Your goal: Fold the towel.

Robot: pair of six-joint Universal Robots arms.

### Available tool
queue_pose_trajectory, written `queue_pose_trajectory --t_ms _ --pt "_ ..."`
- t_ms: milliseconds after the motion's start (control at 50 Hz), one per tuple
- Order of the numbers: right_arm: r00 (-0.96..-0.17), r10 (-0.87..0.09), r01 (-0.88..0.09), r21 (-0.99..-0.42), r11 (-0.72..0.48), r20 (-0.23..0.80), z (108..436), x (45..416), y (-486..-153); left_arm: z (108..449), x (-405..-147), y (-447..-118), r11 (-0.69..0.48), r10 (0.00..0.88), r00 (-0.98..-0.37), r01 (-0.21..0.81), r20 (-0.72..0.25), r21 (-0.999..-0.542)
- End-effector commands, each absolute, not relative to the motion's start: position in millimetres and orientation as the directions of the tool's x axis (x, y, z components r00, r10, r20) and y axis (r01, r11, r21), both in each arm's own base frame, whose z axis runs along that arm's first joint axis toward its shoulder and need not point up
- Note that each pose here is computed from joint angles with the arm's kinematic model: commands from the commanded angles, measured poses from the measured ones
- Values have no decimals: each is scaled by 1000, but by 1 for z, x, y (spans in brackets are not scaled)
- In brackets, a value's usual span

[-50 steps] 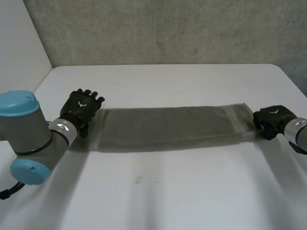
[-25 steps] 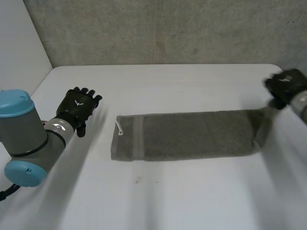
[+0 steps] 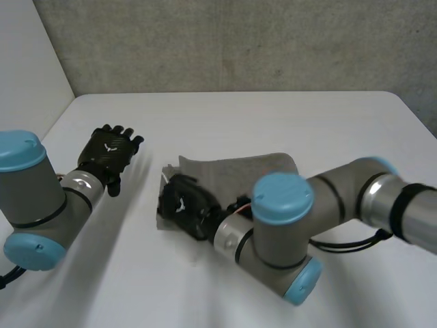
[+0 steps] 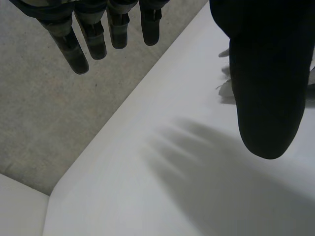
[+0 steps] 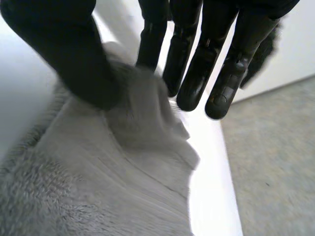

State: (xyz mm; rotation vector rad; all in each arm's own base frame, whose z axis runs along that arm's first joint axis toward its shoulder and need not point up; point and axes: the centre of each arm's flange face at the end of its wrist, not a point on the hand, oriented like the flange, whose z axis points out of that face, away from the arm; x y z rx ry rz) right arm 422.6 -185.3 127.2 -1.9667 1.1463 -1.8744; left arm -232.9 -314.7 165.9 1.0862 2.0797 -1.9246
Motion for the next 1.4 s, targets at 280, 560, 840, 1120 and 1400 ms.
queue_pose_trajectory --t_ms 280,560,840,1120,1400 --pt "-605 -718 -415 -906 -84 344 167 310 -259 194 -284 -291 -184 491 -745 418 -451 -890" --pt "-682 -655 -498 -862 92 324 127 252 -282 154 -324 -269 -114 613 -699 382 -367 -917" --pt "-624 -564 -561 -812 -159 541 176 278 -295 126 -303 -264 1 535 -736 492 -415 -871" --pt "-243 -738 -420 -754 -505 630 170 415 -190 192 -264 -274 -58 377 -824 435 -423 -898" --pt "-363 -731 -456 -794 -401 578 167 421 -185 200 -245 -288 -43 314 -858 415 -407 -909"
